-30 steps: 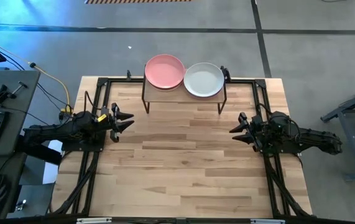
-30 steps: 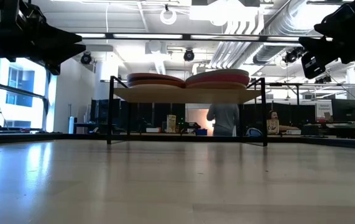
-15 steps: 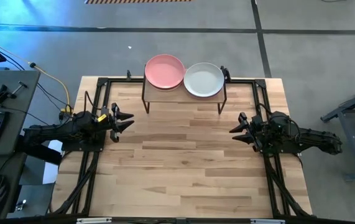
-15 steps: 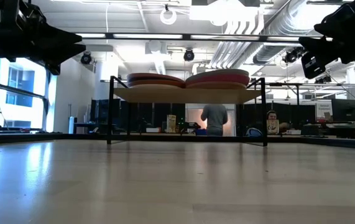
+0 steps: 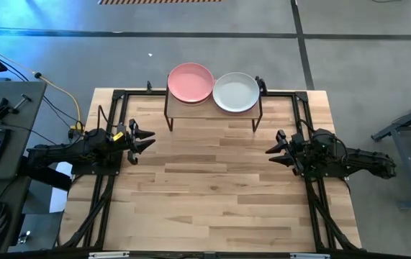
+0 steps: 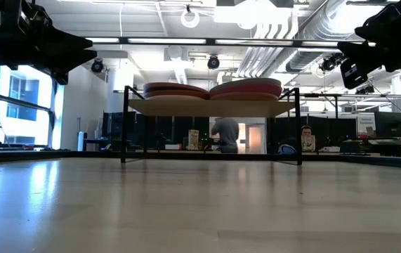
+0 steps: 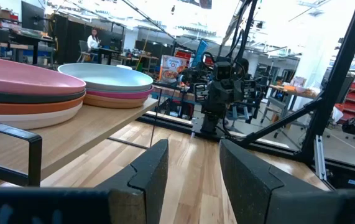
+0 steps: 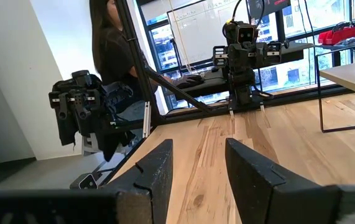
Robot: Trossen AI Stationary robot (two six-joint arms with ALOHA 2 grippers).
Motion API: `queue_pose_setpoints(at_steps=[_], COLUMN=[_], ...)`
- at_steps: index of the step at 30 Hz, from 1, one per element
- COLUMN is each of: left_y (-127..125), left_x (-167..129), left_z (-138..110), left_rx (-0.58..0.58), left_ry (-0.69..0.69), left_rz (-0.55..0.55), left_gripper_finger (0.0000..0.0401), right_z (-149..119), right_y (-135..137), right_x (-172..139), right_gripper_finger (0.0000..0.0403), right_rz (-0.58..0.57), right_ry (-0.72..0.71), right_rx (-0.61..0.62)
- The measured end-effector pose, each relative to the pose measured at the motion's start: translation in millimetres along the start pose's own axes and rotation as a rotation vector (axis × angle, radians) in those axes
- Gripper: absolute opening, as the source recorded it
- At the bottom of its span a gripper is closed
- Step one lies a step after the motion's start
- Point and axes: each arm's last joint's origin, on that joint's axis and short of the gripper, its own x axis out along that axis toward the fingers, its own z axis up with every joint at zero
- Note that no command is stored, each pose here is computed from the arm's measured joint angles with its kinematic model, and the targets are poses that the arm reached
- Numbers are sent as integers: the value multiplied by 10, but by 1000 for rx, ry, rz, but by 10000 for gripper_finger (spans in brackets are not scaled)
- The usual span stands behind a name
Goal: Place and stack plates onto a shelf
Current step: Return to Home Position
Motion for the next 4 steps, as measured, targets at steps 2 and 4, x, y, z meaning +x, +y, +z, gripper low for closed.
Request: queue_pose_setpoints(at_steps=[2, 4], left_y=[0, 0], left_x=[0, 0], left_z=[0, 0], left_rx=[0, 0], left_ry=[0, 0], left_rz=[0, 0], left_gripper_finger=[133, 133], right_z=[0, 0], right_y=[0, 0], right_x=[0, 0], right_gripper_finger=[129, 129], right_rz=[0, 0], right_ry=[0, 0], right_rx=[0, 0])
